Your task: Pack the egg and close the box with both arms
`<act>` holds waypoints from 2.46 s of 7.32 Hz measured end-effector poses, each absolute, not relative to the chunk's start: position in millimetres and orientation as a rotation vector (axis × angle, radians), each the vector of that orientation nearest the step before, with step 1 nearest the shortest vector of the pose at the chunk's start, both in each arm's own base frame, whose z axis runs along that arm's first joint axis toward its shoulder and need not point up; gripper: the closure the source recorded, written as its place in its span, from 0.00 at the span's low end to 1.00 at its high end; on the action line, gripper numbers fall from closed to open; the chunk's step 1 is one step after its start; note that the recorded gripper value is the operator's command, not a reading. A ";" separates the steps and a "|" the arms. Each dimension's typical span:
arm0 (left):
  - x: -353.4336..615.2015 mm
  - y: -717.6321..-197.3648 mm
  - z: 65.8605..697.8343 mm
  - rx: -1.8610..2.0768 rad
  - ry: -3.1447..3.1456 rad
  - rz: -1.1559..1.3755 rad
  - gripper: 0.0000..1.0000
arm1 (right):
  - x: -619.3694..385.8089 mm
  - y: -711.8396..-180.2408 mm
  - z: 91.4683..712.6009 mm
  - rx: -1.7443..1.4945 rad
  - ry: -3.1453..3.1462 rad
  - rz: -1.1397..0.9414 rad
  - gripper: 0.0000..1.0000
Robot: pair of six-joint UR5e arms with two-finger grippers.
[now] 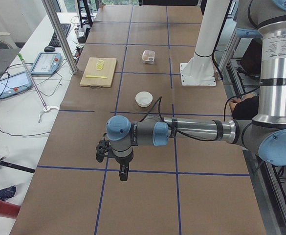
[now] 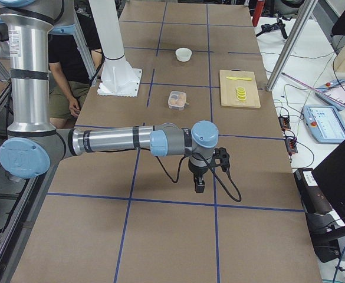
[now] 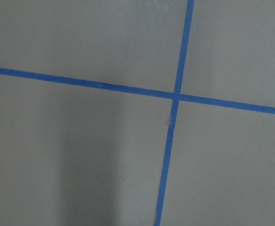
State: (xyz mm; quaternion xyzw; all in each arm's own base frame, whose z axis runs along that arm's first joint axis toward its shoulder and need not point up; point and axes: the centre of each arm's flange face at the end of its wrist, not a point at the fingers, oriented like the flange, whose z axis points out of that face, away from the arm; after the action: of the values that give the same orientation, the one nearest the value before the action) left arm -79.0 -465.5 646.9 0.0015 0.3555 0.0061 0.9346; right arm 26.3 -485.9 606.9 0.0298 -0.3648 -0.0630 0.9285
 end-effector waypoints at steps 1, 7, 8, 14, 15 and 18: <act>-78.9 -465.2 648.5 0.000 0.727 0.012 0.00 | 24.5 -485.9 607.3 0.059 -0.746 -0.132 0.00; -78.8 -465.0 649.5 -0.001 0.729 0.011 0.00 | 22.3 -482.4 610.9 0.053 -0.754 -0.134 0.00; -78.8 -465.2 649.3 0.001 0.729 0.012 0.00 | 22.2 -482.0 611.6 0.052 -0.754 -0.133 0.00; -78.8 -467.3 645.6 0.009 0.728 0.015 0.00 | 22.0 -477.6 616.2 0.044 -0.754 -0.133 0.00; -78.8 -467.9 643.2 0.013 0.729 0.016 0.00 | 22.0 -477.4 616.4 0.044 -0.754 -0.132 0.00; -78.7 -467.1 642.3 0.014 0.729 0.018 0.00 | 22.0 -477.4 616.0 0.044 -0.755 -0.132 0.00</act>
State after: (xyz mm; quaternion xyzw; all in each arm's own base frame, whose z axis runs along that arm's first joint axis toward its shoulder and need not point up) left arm -78.7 -467.1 642.3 0.0068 0.3566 0.0086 0.9342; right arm 22.0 -477.4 616.0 0.0217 -0.3682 -0.0643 0.9273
